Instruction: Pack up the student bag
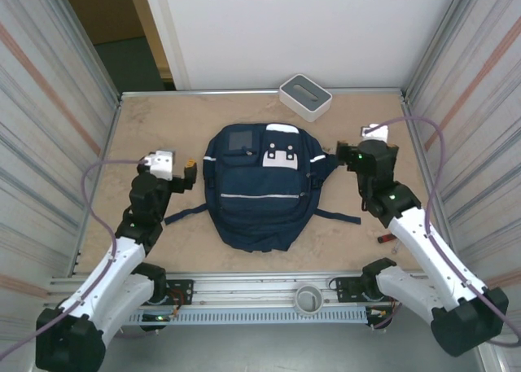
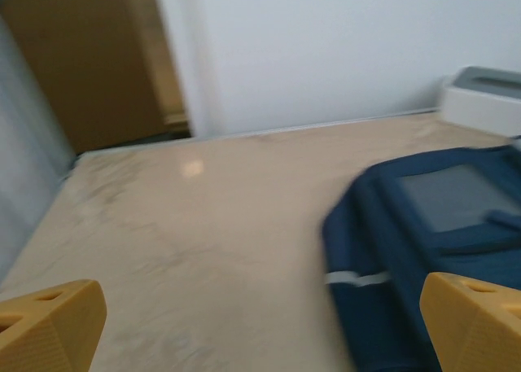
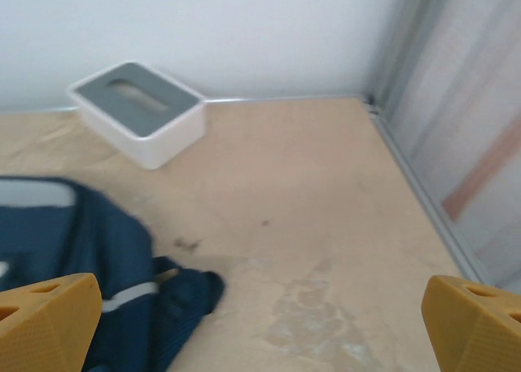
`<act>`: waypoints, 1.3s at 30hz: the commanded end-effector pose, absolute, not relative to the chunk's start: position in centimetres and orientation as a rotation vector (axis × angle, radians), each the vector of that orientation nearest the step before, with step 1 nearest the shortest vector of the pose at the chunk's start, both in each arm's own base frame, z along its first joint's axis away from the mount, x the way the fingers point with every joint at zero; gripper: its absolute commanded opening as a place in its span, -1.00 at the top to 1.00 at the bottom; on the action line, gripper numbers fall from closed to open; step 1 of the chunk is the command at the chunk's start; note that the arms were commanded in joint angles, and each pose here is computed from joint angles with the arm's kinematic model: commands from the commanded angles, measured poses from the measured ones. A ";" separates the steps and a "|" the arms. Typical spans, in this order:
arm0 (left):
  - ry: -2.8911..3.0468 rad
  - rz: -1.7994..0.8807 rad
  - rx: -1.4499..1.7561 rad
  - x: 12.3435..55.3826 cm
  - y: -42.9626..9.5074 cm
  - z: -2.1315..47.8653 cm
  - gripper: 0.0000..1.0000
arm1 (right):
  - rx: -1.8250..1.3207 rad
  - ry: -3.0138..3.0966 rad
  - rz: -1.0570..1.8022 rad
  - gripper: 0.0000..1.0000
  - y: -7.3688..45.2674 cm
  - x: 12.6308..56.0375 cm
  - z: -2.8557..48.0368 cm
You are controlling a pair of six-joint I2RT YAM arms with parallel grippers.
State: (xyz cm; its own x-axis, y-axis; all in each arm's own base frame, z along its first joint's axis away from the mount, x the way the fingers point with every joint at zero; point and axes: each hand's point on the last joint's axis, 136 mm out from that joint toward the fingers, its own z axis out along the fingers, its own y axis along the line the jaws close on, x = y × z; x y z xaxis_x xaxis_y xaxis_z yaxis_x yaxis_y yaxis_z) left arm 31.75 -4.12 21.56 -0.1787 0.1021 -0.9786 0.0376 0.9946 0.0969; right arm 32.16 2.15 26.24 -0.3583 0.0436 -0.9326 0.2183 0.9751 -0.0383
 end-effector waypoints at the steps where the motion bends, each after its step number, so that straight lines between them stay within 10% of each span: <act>1: 1.730 0.153 -0.047 32.1 -0.7 20.6 -0.97 | 0.324 1.954 -0.190 -0.98 -0.5 32.2 22.9; 15: 1.931 0.156 0.000 35.4 0.6 12.3 -0.97 | 0.145 2.076 -0.206 -0.98 -0.4 35.8 10.2; 39: 1.987 -0.054 0.140 39.6 -1.8 9.0 -0.97 | 0.058 1.950 0.016 -0.98 -0.4 39.4 8.7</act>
State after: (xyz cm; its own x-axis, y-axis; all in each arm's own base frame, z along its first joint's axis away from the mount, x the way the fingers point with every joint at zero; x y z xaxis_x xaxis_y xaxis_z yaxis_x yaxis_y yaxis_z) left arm 38.24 -1.30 7.45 -0.4210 0.0692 -0.9044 0.1036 0.9942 0.0278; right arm 37.96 -0.65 6.80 -0.4307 0.0422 -0.9015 0.0564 0.9982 0.0198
